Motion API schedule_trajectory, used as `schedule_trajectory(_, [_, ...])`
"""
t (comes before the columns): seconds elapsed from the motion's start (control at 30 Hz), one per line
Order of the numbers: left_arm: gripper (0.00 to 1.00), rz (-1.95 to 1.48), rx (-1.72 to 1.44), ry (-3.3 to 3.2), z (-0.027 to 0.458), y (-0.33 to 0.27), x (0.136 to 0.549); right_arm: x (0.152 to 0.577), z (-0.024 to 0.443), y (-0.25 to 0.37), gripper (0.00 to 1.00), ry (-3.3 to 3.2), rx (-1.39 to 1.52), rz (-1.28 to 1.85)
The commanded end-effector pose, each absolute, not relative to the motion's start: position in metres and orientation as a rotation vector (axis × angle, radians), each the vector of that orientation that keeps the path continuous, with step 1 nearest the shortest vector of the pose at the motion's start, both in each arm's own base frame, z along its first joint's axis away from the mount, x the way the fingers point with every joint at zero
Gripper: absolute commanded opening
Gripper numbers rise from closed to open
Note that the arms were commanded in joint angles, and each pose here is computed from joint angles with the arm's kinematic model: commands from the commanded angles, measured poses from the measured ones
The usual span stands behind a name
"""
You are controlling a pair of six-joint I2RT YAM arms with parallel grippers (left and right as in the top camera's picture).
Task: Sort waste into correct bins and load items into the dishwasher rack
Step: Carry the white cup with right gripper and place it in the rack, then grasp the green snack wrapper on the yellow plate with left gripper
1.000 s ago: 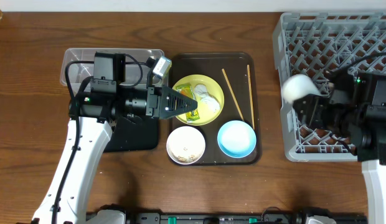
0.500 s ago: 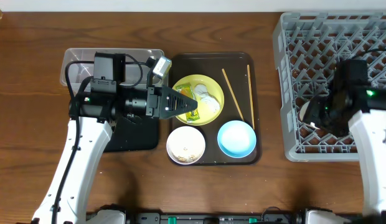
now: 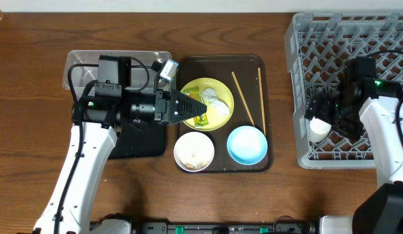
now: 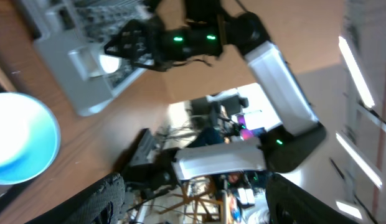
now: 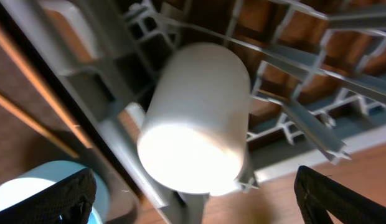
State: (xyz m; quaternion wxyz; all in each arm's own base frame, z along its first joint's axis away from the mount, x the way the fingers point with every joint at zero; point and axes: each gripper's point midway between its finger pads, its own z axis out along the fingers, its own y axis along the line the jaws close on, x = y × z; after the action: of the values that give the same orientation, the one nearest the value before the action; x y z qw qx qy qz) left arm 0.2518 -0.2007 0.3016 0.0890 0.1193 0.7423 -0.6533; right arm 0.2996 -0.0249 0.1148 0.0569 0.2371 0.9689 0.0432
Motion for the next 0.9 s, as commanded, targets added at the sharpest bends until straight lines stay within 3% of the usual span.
schedule_trajectory(0.0, [0.75,-1.739,0.255,2.335,0.279,-0.195,0.265,0.318,0.154,0.002,0.99,2.829,0.564,0.393])
schedule_trajectory(0.17, [0.75,-1.391,0.123,2.53,0.237,-0.186,0.28,0.321,0.229,0.058,0.98,2.565,0.157,0.787])
schedule_trajectory(0.33, [0.73,-0.889,0.013,2.664,0.196,-0.174,0.295,0.309,0.272,0.09,0.99,2.414,-0.044,0.84])
schedule_trajectory(0.53, [0.73,-0.426,-0.073,2.633,0.179,-0.15,0.314,0.304,0.267,0.106,0.98,2.454,-0.054,0.787])
schedule_trajectory(0.7, [0.71,-0.414,-0.073,2.617,0.17,-0.156,0.33,0.307,0.263,0.099,0.99,2.476,0.042,0.741])
schedule_trajectory(0.87, [0.7,-0.373,-0.056,2.669,0.131,-0.163,0.351,0.307,0.263,0.099,0.99,2.477,0.043,0.742])
